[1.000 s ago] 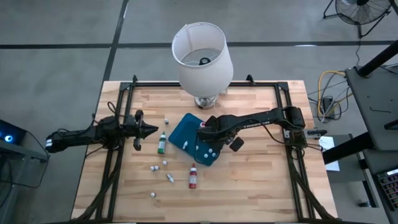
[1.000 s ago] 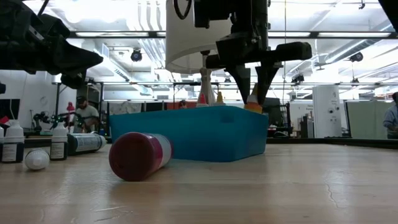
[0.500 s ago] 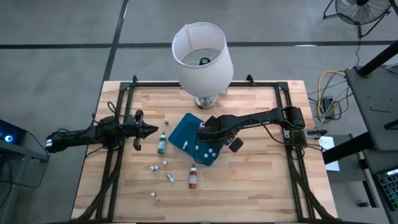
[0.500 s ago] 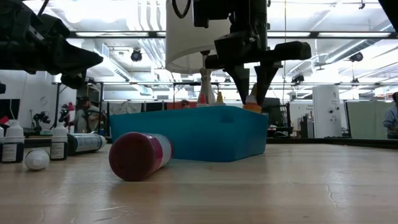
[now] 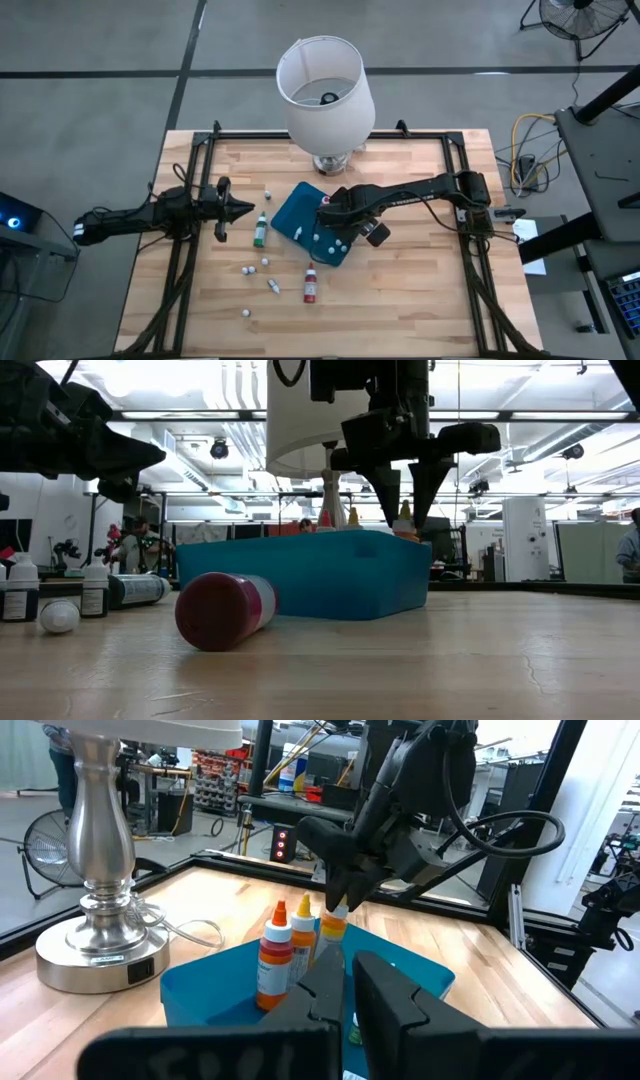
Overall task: Pick & Place food coloring
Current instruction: Put the large yellow food coloring bottle into the blue container, then put the small black food coloring bottle into the blue container
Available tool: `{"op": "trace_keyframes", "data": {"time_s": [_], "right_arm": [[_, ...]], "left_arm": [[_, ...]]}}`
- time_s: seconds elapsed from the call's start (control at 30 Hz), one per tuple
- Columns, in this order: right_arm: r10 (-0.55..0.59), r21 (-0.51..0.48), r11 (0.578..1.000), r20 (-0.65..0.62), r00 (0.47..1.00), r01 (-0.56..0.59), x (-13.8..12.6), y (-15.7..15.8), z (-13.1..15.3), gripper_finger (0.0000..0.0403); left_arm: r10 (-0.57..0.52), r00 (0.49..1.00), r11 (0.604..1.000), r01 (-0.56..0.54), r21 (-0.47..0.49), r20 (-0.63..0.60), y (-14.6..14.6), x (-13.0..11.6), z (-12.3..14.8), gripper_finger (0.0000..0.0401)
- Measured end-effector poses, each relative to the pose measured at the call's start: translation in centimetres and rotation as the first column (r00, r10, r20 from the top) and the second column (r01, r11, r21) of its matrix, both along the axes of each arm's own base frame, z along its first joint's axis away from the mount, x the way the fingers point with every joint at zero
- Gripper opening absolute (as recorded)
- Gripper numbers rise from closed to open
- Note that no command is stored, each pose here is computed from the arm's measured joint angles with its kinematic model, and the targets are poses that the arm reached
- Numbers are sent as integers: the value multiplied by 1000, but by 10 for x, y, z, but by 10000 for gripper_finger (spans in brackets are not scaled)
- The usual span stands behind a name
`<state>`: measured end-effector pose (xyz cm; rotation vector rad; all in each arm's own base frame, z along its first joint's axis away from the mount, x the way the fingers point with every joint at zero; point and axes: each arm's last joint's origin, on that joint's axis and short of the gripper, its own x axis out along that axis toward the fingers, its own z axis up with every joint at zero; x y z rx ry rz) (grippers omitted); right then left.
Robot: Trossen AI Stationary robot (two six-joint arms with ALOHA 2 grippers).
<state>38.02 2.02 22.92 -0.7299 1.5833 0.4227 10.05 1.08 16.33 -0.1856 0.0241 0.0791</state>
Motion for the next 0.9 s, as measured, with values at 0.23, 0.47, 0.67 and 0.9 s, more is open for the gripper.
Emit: {"op": "trace_keyframes", "data": {"time_s": [0.23,0.47,0.67,0.9], "right_arm": [[-7,2,1000,21,1000,7,2,-2,5,162],[-28,3,1000,43,999,28,4,-5,11,173],[-67,-18,998,81,994,68,1,-6,22,173],[-145,-19,988,215,966,153,-12,-5,55,174]], "left_arm": [[0,1000,1000,0,0,0,0,0,0,0],[0,1000,1000,0,0,0,0,0,0,0],[0,1000,1000,0,0,0,0,0,0,0],[0,1000,1000,0,0,0,0,0,0,0]]}}
